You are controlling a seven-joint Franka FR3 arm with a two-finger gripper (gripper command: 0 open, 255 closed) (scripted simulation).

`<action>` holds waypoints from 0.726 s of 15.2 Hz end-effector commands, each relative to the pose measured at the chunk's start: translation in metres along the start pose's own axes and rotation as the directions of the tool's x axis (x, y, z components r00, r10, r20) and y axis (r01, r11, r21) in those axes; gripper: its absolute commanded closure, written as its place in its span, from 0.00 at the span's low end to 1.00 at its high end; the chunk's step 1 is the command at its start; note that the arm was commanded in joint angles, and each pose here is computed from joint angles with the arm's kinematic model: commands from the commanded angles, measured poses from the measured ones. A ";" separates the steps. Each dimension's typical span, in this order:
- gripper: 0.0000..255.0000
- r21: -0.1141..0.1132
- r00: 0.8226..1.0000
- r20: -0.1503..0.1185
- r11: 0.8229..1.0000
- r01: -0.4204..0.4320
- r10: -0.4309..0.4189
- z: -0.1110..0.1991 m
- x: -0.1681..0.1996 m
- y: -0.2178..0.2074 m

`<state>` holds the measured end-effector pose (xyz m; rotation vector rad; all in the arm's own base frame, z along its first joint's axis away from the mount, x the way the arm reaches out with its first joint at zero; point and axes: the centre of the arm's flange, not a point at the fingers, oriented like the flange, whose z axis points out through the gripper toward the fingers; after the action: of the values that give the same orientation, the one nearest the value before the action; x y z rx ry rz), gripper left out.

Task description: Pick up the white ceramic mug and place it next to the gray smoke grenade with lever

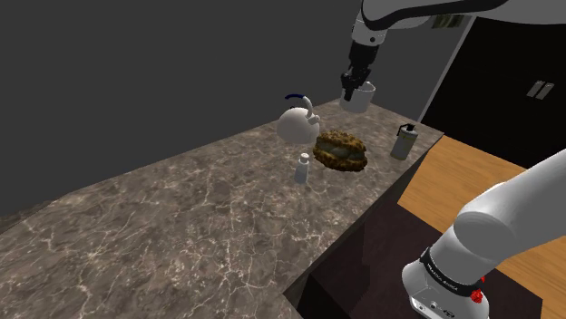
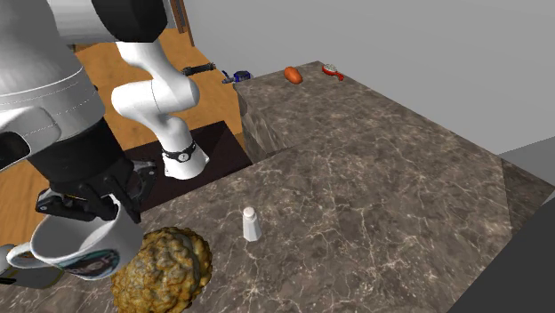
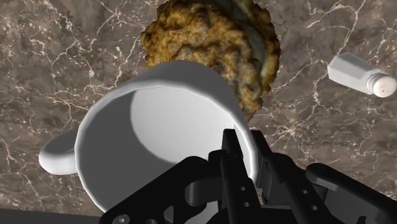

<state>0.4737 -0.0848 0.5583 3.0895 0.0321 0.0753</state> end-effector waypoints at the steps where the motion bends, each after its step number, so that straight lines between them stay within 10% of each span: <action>1: 1.00 -0.001 1.000 0.000 1.000 0.001 -0.001 0.002 0.005 0.027; 11: 1.00 -0.001 1.000 0.000 1.000 0.001 -0.001 0.009 0.009 0.159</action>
<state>0.4825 -0.2314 0.5564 3.0895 0.0317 0.0756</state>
